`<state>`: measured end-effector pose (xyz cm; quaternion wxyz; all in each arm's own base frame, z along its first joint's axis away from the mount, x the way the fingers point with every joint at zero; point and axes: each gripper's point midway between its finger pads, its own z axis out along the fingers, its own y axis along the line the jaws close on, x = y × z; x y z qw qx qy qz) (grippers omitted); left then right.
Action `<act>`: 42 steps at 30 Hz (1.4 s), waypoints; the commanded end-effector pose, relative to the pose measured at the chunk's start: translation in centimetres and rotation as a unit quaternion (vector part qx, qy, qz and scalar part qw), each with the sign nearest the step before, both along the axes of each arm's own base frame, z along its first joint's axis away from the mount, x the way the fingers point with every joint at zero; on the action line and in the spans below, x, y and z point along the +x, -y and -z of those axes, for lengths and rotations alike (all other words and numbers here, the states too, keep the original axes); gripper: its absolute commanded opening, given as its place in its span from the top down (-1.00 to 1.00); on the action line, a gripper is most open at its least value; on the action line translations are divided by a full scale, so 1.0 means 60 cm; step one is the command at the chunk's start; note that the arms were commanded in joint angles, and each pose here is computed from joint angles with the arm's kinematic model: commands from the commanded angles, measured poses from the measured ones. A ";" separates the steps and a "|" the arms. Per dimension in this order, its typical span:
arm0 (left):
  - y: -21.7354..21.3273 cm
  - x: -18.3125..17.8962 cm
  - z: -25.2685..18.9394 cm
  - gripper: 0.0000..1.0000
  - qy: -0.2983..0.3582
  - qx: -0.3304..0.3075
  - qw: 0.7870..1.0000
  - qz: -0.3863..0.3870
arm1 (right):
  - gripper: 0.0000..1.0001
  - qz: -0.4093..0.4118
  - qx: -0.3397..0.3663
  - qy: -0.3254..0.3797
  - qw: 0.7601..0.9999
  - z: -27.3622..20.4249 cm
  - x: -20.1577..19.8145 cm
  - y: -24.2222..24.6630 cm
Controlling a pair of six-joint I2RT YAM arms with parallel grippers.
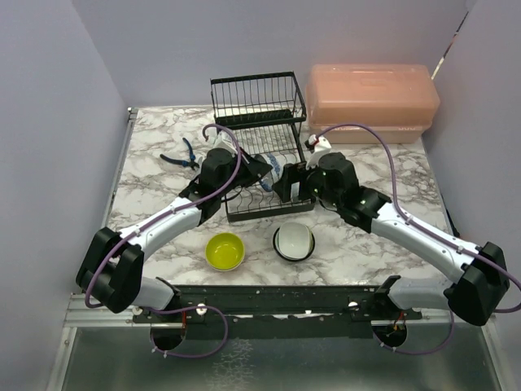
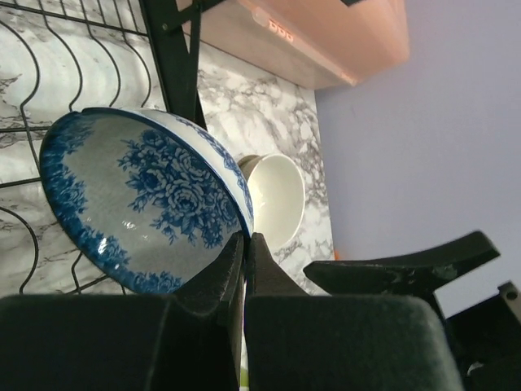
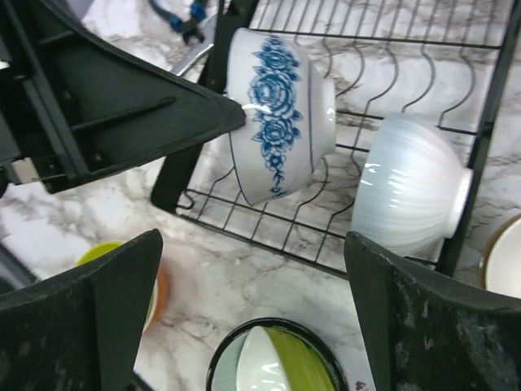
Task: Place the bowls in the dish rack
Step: Place the bowl in the dish rack.
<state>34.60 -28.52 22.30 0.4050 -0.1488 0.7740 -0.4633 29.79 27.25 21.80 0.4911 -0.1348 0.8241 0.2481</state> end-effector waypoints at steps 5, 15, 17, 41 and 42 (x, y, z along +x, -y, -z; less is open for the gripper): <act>0.034 -0.040 -0.047 1.00 0.119 0.005 0.982 0.147 | -0.98 -0.094 0.106 -0.098 0.985 -0.012 -0.038 -0.009; 0.070 -0.072 -0.042 1.00 0.130 -0.061 0.961 0.237 | -1.00 -0.110 0.196 -0.167 0.960 -0.009 -0.029 0.020; 0.069 -0.072 -0.045 1.00 0.140 -0.066 0.960 0.233 | -0.99 -0.107 0.199 -0.168 0.960 -0.009 -0.027 0.026; -0.004 -0.050 -0.006 1.00 0.147 -0.056 0.981 0.115 | -0.99 -0.075 0.160 -0.168 0.970 0.012 -0.009 0.049; -0.004 -0.048 -0.004 1.00 0.145 -0.058 0.981 0.112 | -0.99 -0.076 0.160 -0.170 0.969 0.014 -0.009 0.049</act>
